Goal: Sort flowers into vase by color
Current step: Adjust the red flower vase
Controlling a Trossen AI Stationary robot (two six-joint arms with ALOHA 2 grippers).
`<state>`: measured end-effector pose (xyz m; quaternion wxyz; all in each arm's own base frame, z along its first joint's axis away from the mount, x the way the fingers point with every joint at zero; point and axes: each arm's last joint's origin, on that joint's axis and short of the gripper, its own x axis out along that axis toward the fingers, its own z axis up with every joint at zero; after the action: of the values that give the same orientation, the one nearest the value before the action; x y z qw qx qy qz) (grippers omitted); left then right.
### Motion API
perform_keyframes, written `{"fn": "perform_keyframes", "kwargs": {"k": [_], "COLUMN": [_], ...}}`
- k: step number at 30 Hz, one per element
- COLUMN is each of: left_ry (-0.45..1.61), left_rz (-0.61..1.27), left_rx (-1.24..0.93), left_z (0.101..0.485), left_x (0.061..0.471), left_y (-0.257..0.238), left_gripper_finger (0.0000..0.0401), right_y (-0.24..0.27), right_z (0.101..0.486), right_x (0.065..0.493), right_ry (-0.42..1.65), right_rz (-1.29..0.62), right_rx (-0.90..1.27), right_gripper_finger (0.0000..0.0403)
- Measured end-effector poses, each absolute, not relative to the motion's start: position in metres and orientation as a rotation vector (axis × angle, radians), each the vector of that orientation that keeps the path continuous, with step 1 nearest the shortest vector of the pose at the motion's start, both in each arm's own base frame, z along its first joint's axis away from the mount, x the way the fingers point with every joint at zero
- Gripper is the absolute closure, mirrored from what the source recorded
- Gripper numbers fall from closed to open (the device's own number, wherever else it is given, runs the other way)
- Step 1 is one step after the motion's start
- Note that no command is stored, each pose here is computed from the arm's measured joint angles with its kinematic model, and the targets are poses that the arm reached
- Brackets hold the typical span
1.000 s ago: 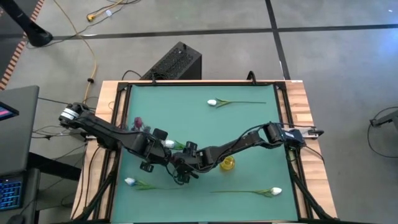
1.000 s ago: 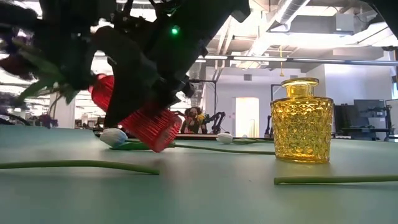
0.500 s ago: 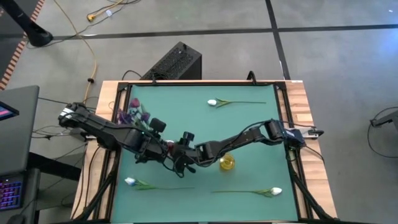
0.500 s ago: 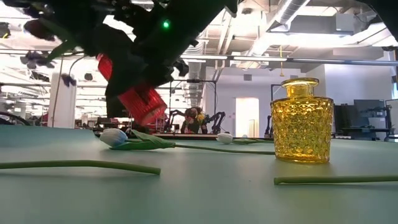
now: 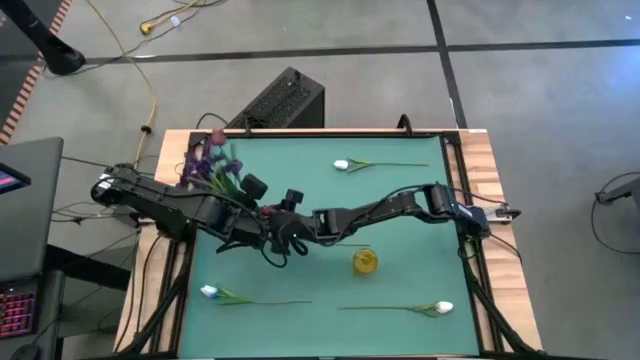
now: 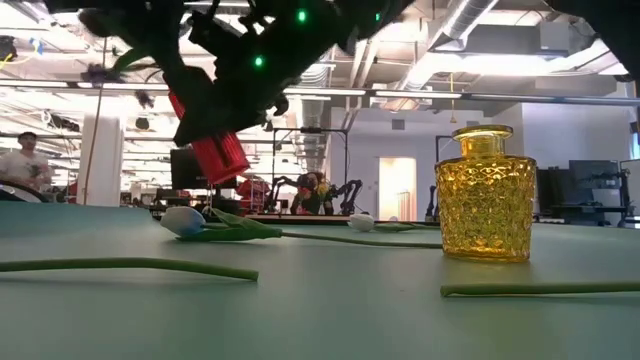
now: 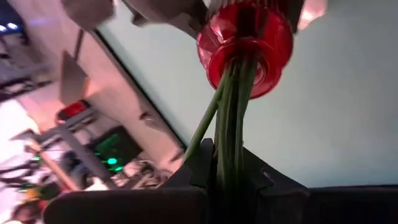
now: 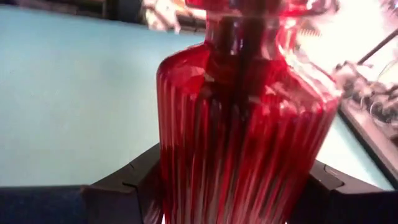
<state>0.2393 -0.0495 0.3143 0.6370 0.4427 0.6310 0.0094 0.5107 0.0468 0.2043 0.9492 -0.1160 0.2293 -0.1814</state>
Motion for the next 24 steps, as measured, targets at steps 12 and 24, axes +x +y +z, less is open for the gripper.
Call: {"fn": "perform_keyframes", "kwargs": {"k": [12,24], "left_ry": [1.574,1.802], "left_rz": [0.050,0.083], "left_rx": [1.280,1.398], "left_z": [0.303,0.263], "left_x": [0.260,0.293], "left_y": [-0.021,0.011], "left_gripper_finger": [0.0387,0.0388], "right_y": [-0.016,-0.065], "right_z": [0.175,0.155], "right_x": [0.503,0.488], "right_ry": [0.216,0.166], "right_rz": [-0.294,-0.286], "right_rx": [-0.089,-0.039], "right_gripper_finger": [0.0140,0.0141]}}
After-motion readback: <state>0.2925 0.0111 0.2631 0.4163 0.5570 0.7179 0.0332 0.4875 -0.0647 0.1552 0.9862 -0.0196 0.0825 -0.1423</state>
